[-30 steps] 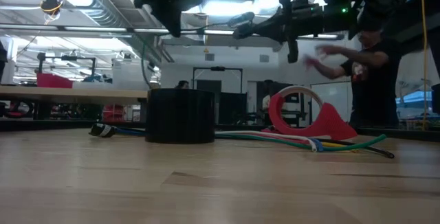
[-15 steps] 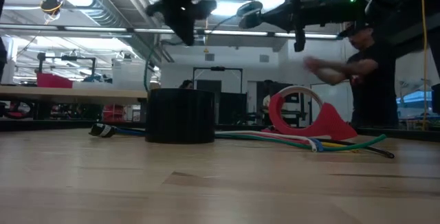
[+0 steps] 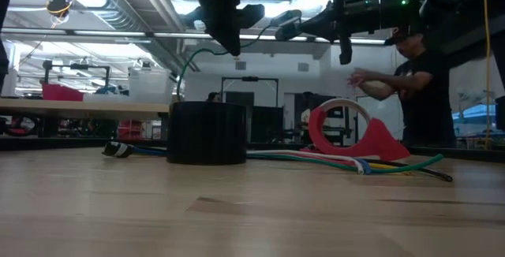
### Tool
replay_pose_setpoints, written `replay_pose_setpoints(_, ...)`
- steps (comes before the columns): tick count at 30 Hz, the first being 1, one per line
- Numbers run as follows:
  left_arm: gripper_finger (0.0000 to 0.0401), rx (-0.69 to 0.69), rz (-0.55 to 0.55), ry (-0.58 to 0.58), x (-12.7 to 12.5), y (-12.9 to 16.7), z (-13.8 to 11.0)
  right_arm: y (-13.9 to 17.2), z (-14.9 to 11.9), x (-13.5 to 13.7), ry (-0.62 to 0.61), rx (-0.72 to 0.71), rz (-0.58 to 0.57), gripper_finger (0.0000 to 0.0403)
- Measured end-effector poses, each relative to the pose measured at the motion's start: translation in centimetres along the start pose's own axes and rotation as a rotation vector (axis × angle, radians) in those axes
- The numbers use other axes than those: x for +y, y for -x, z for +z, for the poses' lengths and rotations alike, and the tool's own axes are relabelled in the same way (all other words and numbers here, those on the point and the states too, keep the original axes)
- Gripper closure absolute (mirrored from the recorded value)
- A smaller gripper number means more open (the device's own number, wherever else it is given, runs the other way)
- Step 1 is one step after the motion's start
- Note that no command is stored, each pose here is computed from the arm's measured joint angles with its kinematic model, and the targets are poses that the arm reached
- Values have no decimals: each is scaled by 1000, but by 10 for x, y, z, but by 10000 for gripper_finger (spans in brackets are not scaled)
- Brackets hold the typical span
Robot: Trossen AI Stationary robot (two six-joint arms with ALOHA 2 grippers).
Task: Coil cords
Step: Coil the green wire onto the black spool
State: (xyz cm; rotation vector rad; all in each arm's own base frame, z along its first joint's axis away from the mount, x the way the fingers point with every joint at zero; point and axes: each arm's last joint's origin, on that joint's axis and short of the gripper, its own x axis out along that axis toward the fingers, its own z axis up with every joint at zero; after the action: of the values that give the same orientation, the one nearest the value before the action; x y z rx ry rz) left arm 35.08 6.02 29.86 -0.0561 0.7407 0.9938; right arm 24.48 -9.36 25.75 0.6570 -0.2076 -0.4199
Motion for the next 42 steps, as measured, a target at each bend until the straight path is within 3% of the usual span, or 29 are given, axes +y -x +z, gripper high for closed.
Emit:
replay_pose_setpoints(13, 393, 62, 15, 59, -2, 7, -11, 0, 0, 0, 2, -16, -16, 395)
replay_pose_setpoints(19, 377, 42, -8, 33, -12, 6, -12, 0, 4, 2, -3, -45, 19, 395)
replay_pose_setpoints(26, 390, 58, -55, 27, -24, -4, -15, 0, 4, 3, -3, -43, 23, 395)
replay_pose_setpoints(42, 359, 154, -8, -19, -27, -8, -30, 0, 4, 3, 2, -46, 24, 395)
